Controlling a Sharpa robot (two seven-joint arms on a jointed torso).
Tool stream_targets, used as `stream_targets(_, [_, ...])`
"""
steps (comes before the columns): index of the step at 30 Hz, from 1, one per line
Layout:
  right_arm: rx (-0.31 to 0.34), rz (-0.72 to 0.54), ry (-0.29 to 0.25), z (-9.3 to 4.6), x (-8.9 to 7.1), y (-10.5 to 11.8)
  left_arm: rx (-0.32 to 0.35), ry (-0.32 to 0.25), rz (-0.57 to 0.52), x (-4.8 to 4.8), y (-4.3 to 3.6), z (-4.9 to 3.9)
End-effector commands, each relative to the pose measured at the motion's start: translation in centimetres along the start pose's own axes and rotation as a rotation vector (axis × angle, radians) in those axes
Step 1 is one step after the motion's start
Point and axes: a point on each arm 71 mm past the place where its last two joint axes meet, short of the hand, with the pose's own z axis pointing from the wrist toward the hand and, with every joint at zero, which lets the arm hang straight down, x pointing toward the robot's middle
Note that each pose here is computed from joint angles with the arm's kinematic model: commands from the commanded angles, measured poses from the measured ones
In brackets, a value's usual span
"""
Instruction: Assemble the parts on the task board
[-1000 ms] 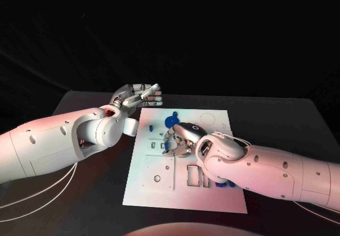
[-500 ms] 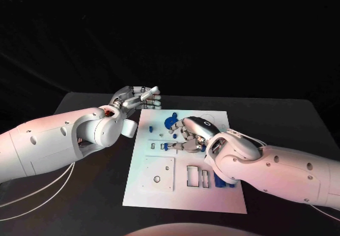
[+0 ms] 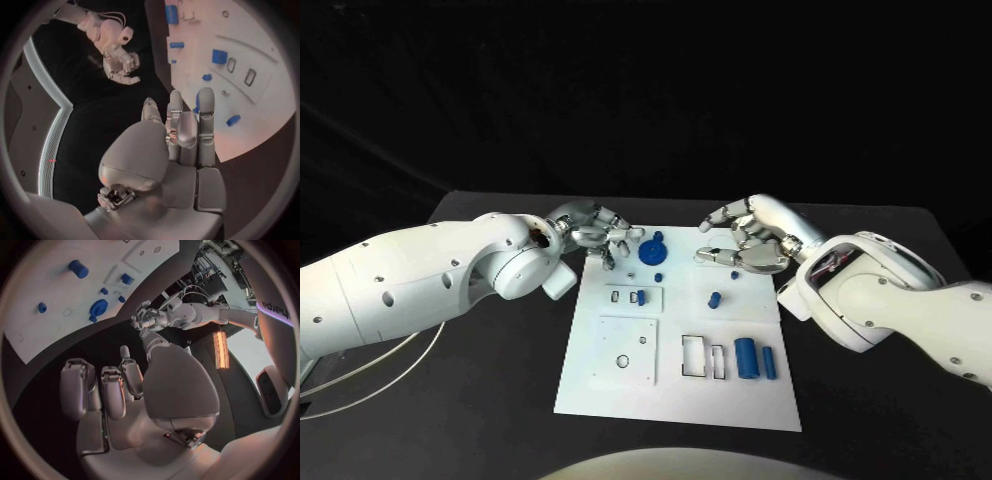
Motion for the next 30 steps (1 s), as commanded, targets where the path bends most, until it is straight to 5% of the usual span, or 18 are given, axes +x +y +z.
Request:
stream_targets(1, [0.034, 0.087, -0.003, 0.0, -0.8, -0.9, -0.185, 0.082, 0.332, 1.02, 0.76, 0.0])
stream_targets(11, [0.077, 0.089, -0.069, 0.1, -2.4, -2.3, -0.304, 0.096, 0.54, 1.94, 0.22, 0.9])
stream_targets(23, [0.104, 0.078, -0.086, 0.3, -2.9, -2.9, -0.344, 0.112, 0.607, 2.98, -1.16, 2.16])
stream_targets(30, [0.113, 0.073, -0.084, 0.4, -3.0, -3.1, -0.372, 0.141, 0.641, 3.34, -1.27, 2.67])
